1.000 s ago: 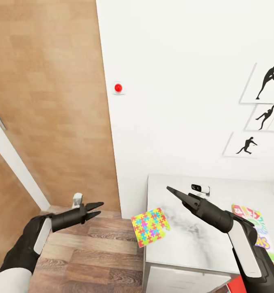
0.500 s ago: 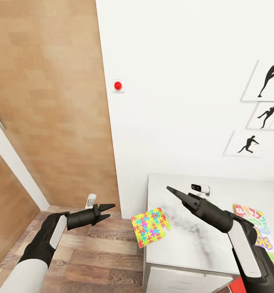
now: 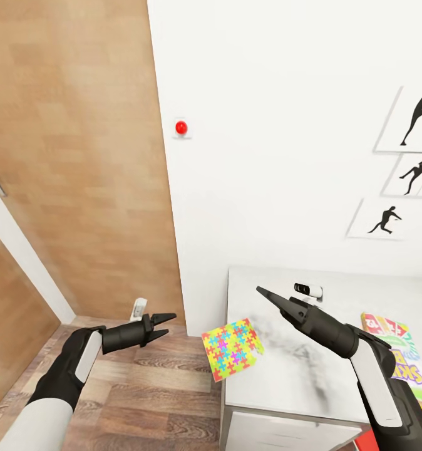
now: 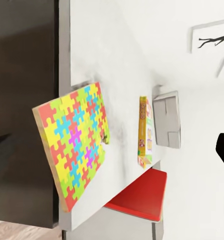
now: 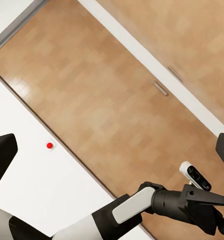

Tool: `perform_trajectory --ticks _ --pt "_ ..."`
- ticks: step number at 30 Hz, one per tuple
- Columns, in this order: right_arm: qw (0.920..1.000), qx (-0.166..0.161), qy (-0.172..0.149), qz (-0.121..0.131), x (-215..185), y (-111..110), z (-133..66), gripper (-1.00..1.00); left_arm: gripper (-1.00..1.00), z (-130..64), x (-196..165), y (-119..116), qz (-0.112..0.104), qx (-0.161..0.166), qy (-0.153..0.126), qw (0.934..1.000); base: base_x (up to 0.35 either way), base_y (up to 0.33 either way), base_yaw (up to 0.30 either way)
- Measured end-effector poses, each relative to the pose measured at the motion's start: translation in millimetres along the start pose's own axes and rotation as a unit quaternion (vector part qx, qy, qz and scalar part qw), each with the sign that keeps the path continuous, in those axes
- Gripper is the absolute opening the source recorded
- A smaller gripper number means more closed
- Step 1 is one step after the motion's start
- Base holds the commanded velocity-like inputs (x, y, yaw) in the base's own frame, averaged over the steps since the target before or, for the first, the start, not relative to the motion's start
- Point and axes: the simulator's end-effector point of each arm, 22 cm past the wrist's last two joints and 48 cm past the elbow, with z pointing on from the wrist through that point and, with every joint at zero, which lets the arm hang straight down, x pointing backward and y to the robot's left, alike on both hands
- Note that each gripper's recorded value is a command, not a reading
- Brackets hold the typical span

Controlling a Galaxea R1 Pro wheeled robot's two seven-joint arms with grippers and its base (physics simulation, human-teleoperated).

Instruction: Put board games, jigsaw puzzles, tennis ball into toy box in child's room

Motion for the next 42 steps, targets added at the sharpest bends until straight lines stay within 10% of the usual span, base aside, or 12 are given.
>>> perform_trajectory --ticks 15,42 --pt "1.0 0.0 0.001 0.001 7.7 -13.9 -4.4 1.0 1.0 19.8 26.9 51.7 -0.041 -0.009 0.005 0.9991 0.0 0.0 0.0" --pt "1.0 0.004 -0.001 -0.006 9.2 -18.5 -4.4 1.0 1.0 23.3 28.9 54.1 -0.039 -0.005 0.004 0.9992 0.0 -0.039 0.0"
